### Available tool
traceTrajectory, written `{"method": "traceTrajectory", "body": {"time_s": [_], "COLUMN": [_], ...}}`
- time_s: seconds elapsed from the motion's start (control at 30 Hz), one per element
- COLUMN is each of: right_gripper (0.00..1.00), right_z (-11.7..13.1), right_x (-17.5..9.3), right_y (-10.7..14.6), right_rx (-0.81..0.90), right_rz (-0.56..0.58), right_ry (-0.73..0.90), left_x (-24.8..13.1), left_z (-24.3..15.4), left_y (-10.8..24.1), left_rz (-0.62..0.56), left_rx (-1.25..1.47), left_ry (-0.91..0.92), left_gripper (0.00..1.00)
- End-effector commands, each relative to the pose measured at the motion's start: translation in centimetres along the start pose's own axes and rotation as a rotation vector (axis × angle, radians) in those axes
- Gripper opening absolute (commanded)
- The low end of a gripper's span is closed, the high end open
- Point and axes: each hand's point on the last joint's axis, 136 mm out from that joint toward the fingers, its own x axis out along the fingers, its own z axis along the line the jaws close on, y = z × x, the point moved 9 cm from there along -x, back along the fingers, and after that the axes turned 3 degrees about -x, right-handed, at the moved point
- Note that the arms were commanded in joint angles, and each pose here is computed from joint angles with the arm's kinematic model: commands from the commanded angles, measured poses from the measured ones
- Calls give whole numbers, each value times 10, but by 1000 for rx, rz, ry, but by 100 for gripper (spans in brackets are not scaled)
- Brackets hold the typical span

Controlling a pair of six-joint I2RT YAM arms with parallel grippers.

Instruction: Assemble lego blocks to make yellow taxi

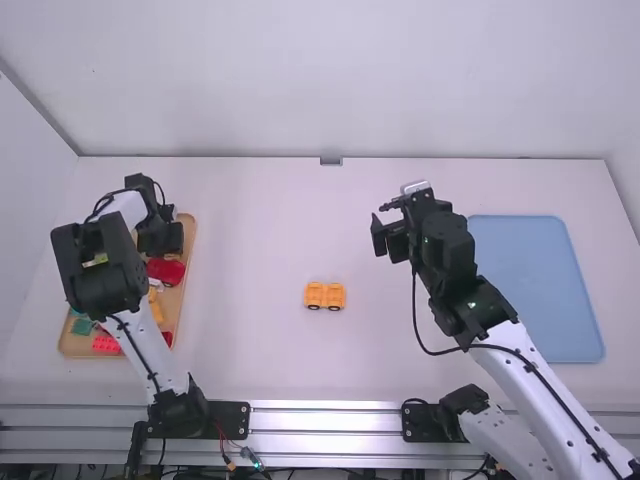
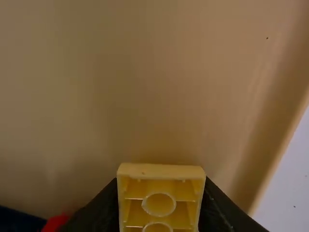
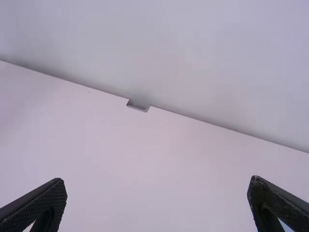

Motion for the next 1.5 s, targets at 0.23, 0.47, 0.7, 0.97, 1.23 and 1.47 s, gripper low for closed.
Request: {"method": "traceTrajectory", "body": {"time_s": [0.23, 0.47, 0.7, 0.97, 1.23, 1.47], "right_gripper": [99, 99, 99, 99, 99, 99], "right_z": [-2, -6, -11, -11, 1, 13], "right_x": [-6, -6, 13, 51, 77, 90], "right_y": [-15, -15, -12, -2, 6, 12], "right_rx": [9, 74, 137, 209, 196, 204], "right_rz": [-42, -43, -43, -53, -159, -228], "right_ry": [5, 14, -80, -367, -837, -1139], "left_x": [4, -26, -87, -146, -180, -183], "left_z": [3, 5, -3, -71, -149, -221], "left_y": [1, -11, -16, 13, 68, 110], "left_rz": [18, -11, -149, -387, -647, -715], "left_rx": [-18, -123, -150, 263, 652, 963], "left_ry": [-10, -16, 19, 409, 778, 1108], "left_gripper": [20, 5, 2, 2, 2, 2]}}
